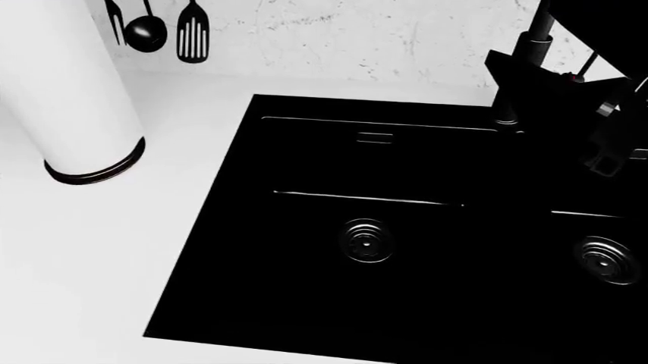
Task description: Pick the brussel sprout, mango from the counter and place them in the cabinet. Then close the cabinet.
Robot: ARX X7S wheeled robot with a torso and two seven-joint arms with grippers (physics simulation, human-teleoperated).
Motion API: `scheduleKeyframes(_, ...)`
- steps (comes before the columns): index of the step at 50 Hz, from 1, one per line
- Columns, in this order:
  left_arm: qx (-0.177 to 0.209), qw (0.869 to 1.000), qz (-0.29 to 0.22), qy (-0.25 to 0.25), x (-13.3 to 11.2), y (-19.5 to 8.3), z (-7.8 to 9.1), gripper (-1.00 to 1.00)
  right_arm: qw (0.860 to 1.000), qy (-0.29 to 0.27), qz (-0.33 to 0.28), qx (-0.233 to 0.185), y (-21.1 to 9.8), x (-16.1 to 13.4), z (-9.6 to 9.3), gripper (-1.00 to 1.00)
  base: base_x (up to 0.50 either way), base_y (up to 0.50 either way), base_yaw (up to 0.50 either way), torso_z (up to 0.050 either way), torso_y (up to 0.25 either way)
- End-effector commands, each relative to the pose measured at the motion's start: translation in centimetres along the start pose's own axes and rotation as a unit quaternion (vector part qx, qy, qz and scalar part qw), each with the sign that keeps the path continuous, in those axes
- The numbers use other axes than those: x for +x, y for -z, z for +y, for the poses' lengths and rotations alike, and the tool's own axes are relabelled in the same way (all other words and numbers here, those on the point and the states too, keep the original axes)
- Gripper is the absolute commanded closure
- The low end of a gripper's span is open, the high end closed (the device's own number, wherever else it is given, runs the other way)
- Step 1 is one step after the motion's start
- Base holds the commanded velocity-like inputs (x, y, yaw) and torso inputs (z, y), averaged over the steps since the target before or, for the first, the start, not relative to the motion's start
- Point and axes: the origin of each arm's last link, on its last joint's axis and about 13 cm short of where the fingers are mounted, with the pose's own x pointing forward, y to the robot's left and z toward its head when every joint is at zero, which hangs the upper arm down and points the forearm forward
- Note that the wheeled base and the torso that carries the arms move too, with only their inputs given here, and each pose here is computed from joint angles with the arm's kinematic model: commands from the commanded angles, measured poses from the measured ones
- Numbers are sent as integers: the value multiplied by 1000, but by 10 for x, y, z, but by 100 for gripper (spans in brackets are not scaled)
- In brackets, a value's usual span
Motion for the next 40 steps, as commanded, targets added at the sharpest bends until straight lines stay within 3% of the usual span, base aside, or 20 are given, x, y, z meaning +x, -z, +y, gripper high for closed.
scheduleKeyframes(1,-70,994,44,67,5,21,-25,-100,1000,1,-3,-2,-1,-1,1,-100,0,0,0,0,0)
scheduleKeyframes(13,-108,991,26,75,-27,25,-22,-100,1000,10,-8,-9,-7,-5,-2,-100,0,0,0,0,226)
scheduleKeyframes(24,-121,991,12,50,-58,34,-8,-100,999,26,-15,-21,-18,-12,-8,-100,0,0,0,0,250)
scheduleKeyframes(40,-77,994,26,68,-103,84,16,-100,997,60,-26,-40,-34,-32,-17,-100,0,0,0,0,47)
